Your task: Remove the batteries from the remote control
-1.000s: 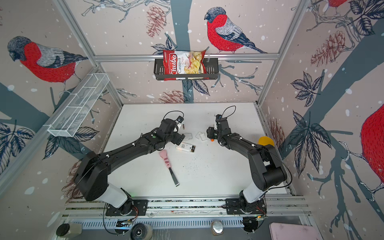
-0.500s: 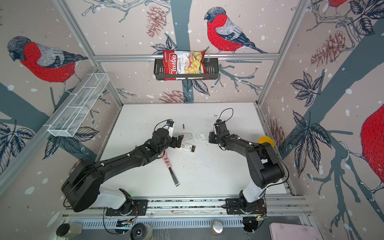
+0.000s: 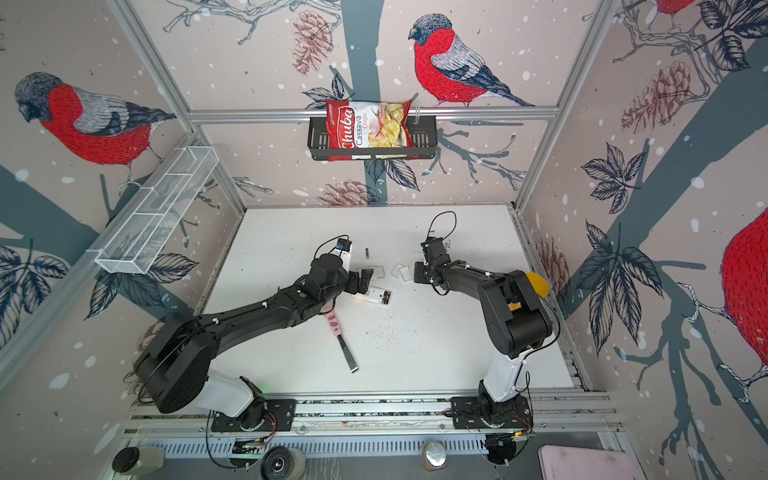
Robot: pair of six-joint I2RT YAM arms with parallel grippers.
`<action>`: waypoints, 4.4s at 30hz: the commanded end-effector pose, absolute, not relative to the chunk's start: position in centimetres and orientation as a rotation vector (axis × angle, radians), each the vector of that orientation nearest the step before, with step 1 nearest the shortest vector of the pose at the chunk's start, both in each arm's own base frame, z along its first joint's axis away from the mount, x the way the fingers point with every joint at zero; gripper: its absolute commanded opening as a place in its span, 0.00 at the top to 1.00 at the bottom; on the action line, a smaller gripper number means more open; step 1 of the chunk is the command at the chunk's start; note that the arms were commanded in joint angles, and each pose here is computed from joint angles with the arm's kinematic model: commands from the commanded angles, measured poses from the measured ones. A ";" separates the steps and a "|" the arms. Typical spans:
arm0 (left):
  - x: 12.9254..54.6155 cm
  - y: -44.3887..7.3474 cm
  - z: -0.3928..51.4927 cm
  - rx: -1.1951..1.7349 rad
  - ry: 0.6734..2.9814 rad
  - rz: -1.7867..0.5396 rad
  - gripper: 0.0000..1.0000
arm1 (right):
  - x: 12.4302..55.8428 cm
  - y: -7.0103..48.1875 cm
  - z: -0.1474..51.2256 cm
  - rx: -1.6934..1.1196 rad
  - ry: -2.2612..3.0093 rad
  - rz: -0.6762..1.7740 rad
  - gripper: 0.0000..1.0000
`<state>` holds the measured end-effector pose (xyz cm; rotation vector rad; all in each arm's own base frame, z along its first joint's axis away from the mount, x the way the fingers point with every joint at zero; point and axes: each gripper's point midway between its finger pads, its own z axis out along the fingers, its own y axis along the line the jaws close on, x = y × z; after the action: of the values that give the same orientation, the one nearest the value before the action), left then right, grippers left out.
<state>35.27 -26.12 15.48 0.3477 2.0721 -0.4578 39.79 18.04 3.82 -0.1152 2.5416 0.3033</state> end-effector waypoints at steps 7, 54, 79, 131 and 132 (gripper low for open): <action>34.7 -25.8 17.8 0.216 1.954 -0.598 0.03 | 39.5 18.2 2.1 -0.158 2.599 0.229 0.54; 36.4 -31.0 24.7 0.162 1.815 -1.453 0.37 | 27.0 28.8 20.4 -0.691 1.852 0.634 0.92; 36.3 -31.3 24.6 0.163 1.799 -1.498 1.00 | 27.6 29.2 20.5 -0.707 1.838 0.616 0.91; 41.8 -28.3 30.4 -0.442 1.488 -1.663 1.00 | 33.8 33.0 28.7 -0.574 1.463 1.397 0.28; 41.8 -28.4 30.2 -0.447 1.492 -1.664 1.00 | 33.9 33.1 28.8 -0.576 1.458 1.403 0.31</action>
<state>41.72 -28.11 30.17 -0.4339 1.4925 -1.6528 34.31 32.77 27.08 -0.5435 1.5399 1.3744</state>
